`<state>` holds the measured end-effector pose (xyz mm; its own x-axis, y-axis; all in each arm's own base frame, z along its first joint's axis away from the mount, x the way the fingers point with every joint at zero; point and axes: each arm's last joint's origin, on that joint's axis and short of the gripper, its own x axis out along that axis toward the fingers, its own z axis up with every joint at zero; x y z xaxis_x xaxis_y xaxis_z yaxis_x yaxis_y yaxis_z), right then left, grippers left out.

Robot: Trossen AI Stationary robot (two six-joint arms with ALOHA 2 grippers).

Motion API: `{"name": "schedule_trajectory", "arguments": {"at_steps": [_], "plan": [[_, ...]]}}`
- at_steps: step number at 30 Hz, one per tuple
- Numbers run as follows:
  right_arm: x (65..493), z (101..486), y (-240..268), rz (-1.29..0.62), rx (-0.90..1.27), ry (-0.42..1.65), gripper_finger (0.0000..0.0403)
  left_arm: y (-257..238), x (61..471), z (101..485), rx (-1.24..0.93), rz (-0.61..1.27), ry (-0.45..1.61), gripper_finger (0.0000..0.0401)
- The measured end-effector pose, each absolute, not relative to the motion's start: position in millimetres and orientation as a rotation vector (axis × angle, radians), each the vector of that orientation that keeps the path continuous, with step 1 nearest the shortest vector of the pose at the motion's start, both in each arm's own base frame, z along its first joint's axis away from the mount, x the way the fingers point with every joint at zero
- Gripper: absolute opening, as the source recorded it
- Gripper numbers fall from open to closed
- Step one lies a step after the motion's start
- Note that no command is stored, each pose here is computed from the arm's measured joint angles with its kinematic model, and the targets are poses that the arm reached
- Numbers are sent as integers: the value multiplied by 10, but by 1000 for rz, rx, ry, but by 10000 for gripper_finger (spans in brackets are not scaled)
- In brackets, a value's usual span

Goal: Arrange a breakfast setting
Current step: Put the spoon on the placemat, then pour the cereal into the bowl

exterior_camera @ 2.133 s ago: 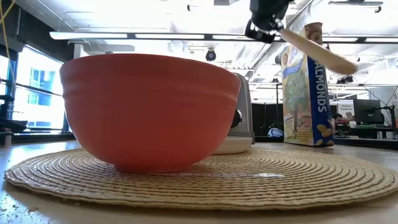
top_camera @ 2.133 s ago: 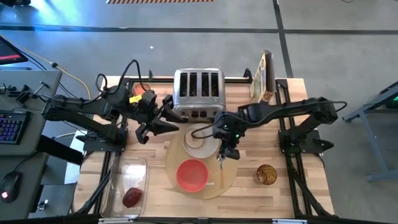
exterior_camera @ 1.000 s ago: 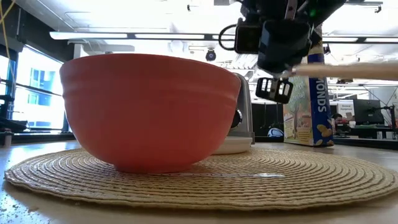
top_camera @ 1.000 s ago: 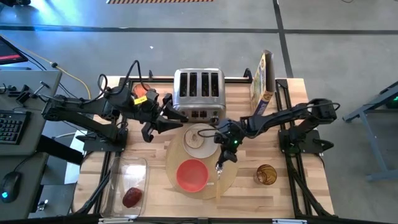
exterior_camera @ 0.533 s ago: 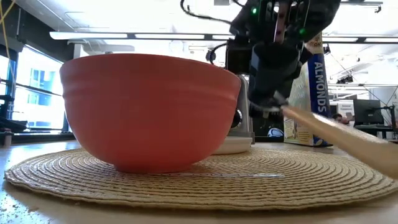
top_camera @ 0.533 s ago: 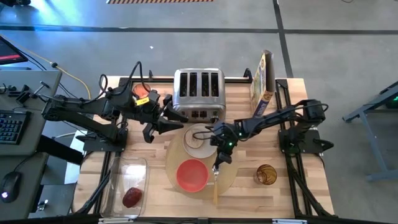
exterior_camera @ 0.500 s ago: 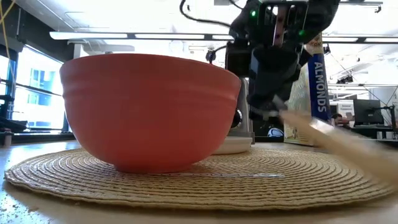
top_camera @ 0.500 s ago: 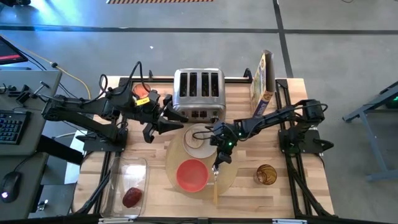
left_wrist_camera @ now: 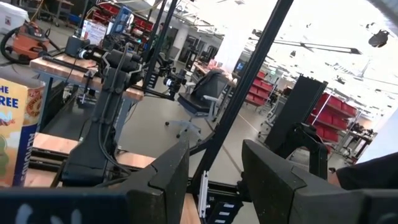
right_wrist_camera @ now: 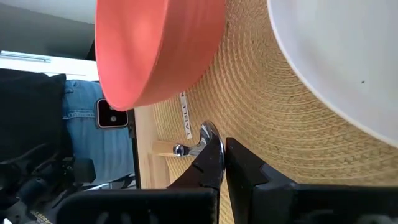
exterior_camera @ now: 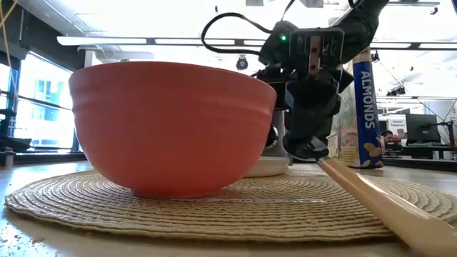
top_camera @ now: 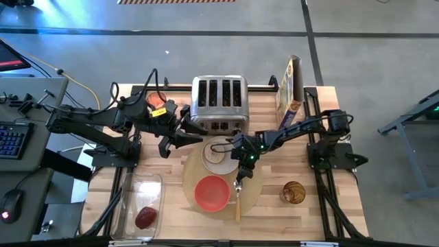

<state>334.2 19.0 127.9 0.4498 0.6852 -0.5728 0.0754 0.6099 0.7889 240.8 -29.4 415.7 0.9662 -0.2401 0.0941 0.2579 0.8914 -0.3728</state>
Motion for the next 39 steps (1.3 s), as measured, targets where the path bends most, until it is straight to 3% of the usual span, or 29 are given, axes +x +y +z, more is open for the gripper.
{"name": "schedule_trajectory", "arguments": {"at_steps": [27, 39], "plan": [[3321, 1258, 115, 315, 873, 1080, 0, -294, 2407, 4155, -382, -258, -45, 138], [3221, 1789, 111, 345, 877, 949, 0, -294, 2408, 3989, -399, -224, 128, 138]]}}
